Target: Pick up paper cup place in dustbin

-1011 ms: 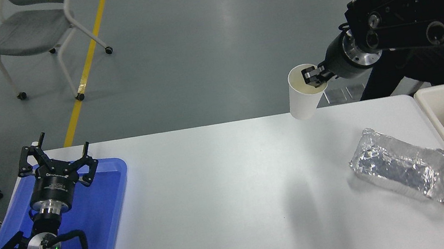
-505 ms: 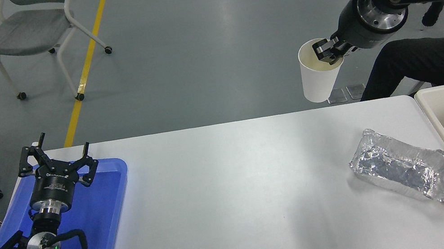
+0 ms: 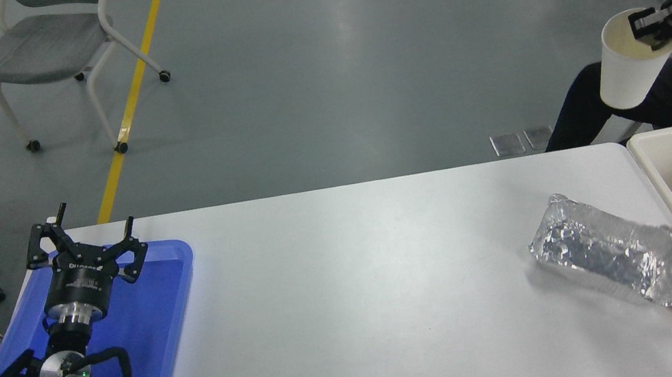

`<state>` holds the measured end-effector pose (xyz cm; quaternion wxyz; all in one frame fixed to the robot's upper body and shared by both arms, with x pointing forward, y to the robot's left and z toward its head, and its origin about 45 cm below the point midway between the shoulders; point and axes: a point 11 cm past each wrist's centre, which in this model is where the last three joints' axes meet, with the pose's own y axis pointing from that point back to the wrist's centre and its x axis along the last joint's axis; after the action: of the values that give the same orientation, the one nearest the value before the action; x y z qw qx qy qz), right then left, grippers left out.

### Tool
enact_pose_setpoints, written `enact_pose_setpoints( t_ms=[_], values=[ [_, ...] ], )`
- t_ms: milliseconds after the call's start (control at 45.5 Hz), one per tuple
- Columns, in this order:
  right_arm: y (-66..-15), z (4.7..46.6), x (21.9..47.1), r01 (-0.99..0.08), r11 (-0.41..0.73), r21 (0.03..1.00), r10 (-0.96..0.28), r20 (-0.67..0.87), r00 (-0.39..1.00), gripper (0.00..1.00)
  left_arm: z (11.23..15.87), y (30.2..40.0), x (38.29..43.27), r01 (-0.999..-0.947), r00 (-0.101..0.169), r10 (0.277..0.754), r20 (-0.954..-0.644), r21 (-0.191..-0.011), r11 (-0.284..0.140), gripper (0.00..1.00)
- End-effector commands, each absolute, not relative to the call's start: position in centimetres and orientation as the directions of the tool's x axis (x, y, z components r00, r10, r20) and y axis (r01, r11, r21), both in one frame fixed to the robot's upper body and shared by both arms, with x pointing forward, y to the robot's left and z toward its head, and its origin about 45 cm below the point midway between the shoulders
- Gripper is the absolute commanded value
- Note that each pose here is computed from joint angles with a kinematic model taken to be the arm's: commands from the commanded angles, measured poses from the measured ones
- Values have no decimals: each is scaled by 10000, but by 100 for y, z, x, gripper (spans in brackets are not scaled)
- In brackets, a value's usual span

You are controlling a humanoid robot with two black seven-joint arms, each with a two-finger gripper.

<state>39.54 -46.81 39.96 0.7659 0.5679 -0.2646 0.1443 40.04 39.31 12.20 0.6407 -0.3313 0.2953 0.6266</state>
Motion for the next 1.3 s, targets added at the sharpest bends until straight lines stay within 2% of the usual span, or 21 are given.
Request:
enact_pose_setpoints(
  t_ms=[0, 264, 462, 835, 1077, 1275],
  values=[
    [-5721, 3751, 3542, -4670, 4429, 7654, -2426, 6037, 7594, 0, 1221, 3921, 4007, -9985, 423, 6059, -7944, -555, -31, 100],
    [-6198, 3268, 3498, -4710, 4954, 7299, -3569, 6654, 6557, 0, 1224, 3929, 4007, -9984, 419, 6069, -7937, -557, -39, 100],
    [-6280, 2709, 3455, -4810, 5222, 7042, -3533, 6920, 6295, 0, 1221, 3921, 4007, -9985, 423, 6059, -7944, -555, -30, 100],
    [-6070, 1496, 3172, -4815, 5243, 7023, -3739, 6979, 6108, 0, 1224, 3929, 4007, -9984, 419, 6069, -7937, -557, -39, 100],
    [-5882, 1030, 3004, -4561, 5040, 7334, -4646, 6754, 5726, 0, 1219, 3937, 4003, -9985, 392, 6080, -7930, -538, -58, 100],
    [-5812, 919, 2973, -4542, 4931, 7420, -4965, 6687, 5534, 0, 1216, 3929, 4001, -9986, 407, 6076, -7932, -536, -31, 100]
  ],
)
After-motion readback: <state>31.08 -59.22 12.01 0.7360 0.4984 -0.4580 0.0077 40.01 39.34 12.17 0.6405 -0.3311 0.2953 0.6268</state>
